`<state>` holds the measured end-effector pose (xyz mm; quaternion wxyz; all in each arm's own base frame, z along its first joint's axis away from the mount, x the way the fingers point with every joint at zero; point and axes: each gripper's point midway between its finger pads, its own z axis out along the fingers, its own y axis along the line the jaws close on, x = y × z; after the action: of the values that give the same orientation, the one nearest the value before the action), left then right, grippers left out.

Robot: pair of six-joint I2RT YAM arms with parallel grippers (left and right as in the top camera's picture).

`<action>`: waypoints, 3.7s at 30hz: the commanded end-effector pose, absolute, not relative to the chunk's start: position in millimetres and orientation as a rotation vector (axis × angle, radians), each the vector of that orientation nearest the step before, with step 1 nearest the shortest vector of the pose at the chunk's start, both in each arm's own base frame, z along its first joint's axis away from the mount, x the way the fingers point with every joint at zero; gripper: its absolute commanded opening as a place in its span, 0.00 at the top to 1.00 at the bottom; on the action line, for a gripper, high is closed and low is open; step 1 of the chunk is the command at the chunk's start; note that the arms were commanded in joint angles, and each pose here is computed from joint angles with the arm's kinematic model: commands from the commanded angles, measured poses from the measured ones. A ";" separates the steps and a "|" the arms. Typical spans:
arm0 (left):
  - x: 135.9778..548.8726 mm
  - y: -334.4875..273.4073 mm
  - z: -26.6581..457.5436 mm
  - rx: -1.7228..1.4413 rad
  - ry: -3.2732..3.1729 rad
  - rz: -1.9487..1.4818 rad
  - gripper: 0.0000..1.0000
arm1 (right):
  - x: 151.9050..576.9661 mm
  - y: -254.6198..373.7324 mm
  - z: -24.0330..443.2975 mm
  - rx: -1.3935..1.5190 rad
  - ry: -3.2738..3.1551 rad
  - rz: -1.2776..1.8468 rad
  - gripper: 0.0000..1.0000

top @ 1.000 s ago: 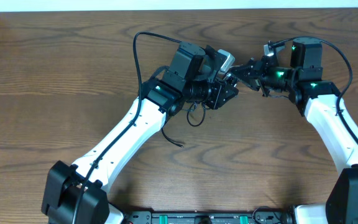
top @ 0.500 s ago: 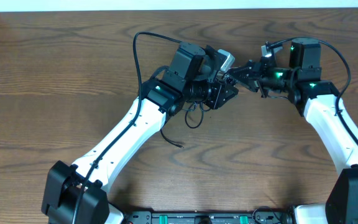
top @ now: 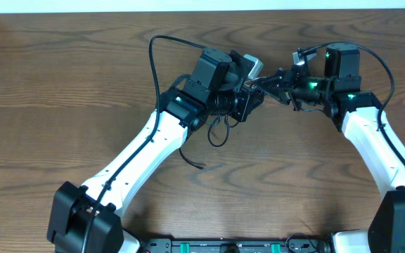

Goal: Untangle cables

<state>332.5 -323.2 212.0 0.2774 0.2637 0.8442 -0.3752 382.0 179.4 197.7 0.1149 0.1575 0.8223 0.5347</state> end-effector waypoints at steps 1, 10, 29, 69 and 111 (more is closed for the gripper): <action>336.0 -326.0 217.4 0.720 2.241 -1.004 0.91 | 373.7 187.5 208.3 0.376 2.401 1.612 0.99; 335.9 -326.0 217.3 0.720 2.242 -1.004 0.92 | 374.2 187.0 208.0 0.378 2.400 1.608 0.96; 335.8 -326.0 217.3 0.720 2.242 -1.004 0.92 | 376.0 185.6 206.4 0.305 2.388 1.559 0.53; 335.2 -325.5 216.3 0.719 2.248 -1.003 0.92 | 385.0 154.6 188.6 0.705 2.429 1.508 0.91; 336.0 -326.2 211.5 0.719 2.260 -1.002 0.92 | 368.2 187.8 212.0 0.629 2.438 1.751 0.99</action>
<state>332.9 -322.3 209.0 0.2746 0.2618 0.8474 -0.3715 388.9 167.8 190.9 0.0847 0.2497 0.8101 0.5236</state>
